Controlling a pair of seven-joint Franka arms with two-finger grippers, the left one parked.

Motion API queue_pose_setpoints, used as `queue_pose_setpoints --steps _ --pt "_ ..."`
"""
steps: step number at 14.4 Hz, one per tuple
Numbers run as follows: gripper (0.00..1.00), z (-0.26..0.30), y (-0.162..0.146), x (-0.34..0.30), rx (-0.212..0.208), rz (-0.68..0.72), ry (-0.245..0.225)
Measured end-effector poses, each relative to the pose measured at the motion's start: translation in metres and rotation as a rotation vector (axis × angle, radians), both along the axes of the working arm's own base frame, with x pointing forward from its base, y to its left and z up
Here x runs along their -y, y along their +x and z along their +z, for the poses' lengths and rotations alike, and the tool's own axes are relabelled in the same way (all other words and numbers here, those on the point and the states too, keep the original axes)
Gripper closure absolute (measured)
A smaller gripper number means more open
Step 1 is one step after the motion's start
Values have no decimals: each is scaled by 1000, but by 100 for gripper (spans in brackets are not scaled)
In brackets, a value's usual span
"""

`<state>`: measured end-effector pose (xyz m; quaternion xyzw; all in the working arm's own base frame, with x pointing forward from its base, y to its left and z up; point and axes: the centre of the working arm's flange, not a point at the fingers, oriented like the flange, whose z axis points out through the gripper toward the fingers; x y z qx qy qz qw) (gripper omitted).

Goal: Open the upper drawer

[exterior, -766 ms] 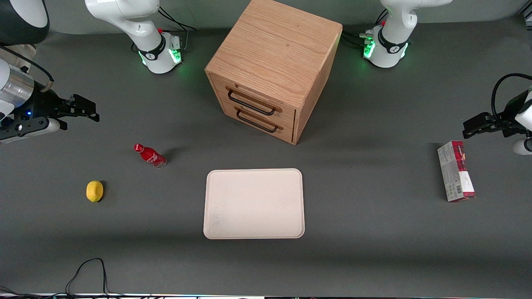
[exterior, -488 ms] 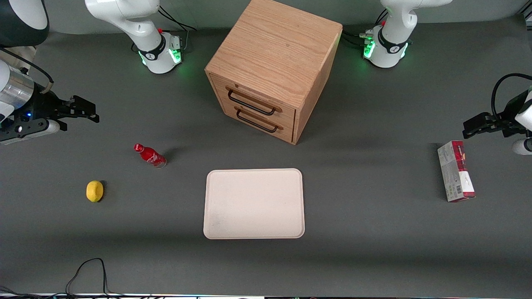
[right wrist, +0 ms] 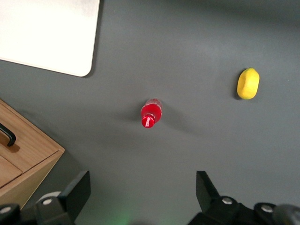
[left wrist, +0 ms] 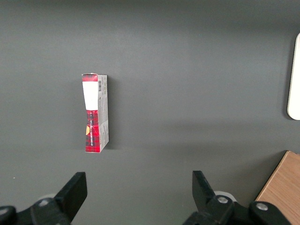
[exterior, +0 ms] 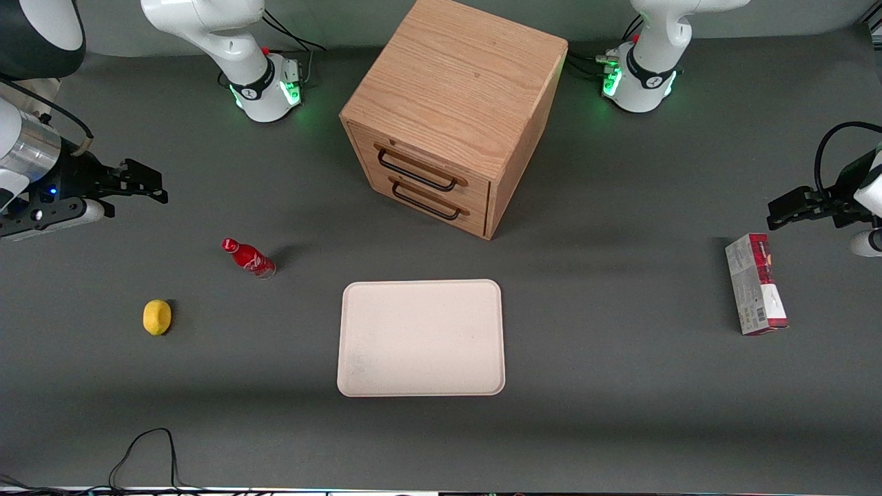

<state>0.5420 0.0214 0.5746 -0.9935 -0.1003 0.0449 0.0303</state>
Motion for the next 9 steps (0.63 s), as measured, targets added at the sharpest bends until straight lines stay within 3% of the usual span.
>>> queue_pose_setpoints --steps 9 --pt "0 -14 10 -14 -30 23 -1"
